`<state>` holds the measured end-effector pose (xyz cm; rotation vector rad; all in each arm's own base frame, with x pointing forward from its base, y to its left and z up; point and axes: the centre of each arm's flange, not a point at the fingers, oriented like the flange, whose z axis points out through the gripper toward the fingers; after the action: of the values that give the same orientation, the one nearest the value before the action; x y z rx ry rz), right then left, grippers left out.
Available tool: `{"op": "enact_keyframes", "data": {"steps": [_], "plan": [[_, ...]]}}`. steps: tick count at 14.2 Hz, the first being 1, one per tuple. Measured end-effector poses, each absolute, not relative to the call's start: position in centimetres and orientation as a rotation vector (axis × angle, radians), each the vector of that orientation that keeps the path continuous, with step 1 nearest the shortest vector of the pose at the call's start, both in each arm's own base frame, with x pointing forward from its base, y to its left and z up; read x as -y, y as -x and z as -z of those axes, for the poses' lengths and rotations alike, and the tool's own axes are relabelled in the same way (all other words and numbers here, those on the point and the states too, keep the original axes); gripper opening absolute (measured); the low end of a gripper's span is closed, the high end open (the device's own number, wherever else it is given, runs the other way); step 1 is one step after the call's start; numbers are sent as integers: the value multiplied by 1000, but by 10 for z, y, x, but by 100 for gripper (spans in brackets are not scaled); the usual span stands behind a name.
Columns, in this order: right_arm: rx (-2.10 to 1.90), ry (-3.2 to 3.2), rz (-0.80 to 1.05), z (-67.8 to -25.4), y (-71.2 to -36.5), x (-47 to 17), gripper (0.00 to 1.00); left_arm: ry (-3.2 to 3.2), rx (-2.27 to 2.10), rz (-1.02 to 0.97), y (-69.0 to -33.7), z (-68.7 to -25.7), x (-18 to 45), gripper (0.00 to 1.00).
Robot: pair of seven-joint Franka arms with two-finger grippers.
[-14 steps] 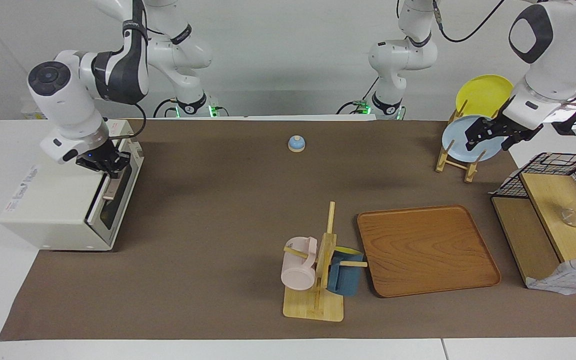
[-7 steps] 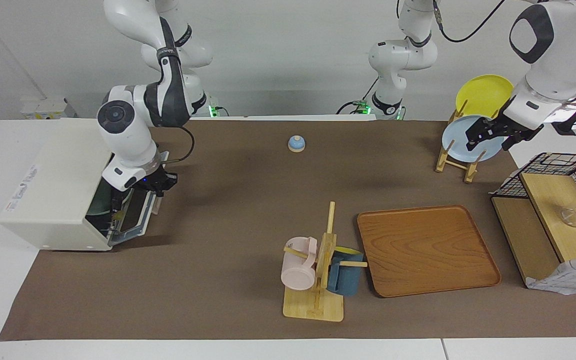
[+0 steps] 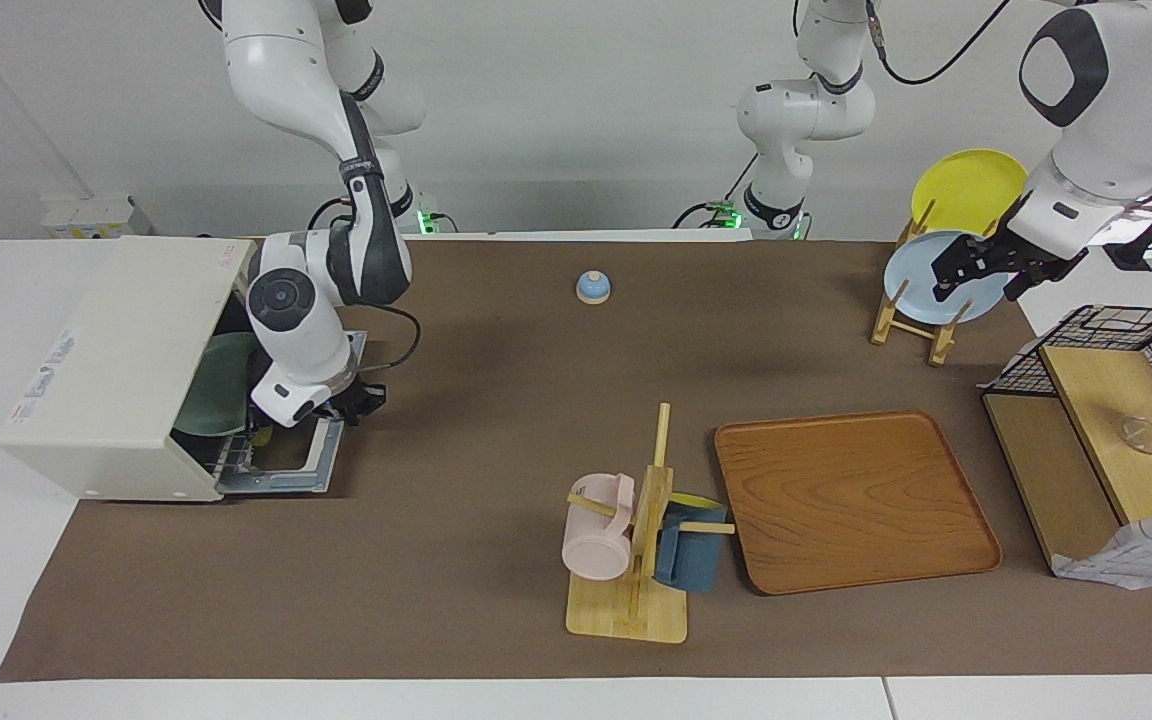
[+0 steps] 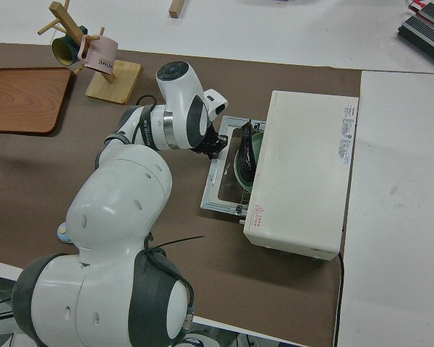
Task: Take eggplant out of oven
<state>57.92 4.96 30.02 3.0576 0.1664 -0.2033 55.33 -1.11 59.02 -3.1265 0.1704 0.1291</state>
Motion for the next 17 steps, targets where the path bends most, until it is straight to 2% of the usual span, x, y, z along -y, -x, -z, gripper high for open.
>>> {"op": "enact_keyframes", "data": {"steps": [3, 5, 8, 12, 17], "plan": [[-122, -3083, 162, -304, -587, -53, 6, 3127, -170, -129, -553, -590, 11, 100], [-99, -3117, 156, -321, -593, -64, 22, 3127, -170, -129, -553, -590, 11, 100], [-66, -3119, 180, -369, -594, -68, 53, 3127, -170, -129, -553, -590, 11, 100], [33, -3046, 288, -401, -576, -8, 54, 3127, -170, -129, -553, -590, 11, 100], [40, -2975, 349, -385, -565, 19, 54, 3127, -170, -129, -553, -590, 11, 100]]}}
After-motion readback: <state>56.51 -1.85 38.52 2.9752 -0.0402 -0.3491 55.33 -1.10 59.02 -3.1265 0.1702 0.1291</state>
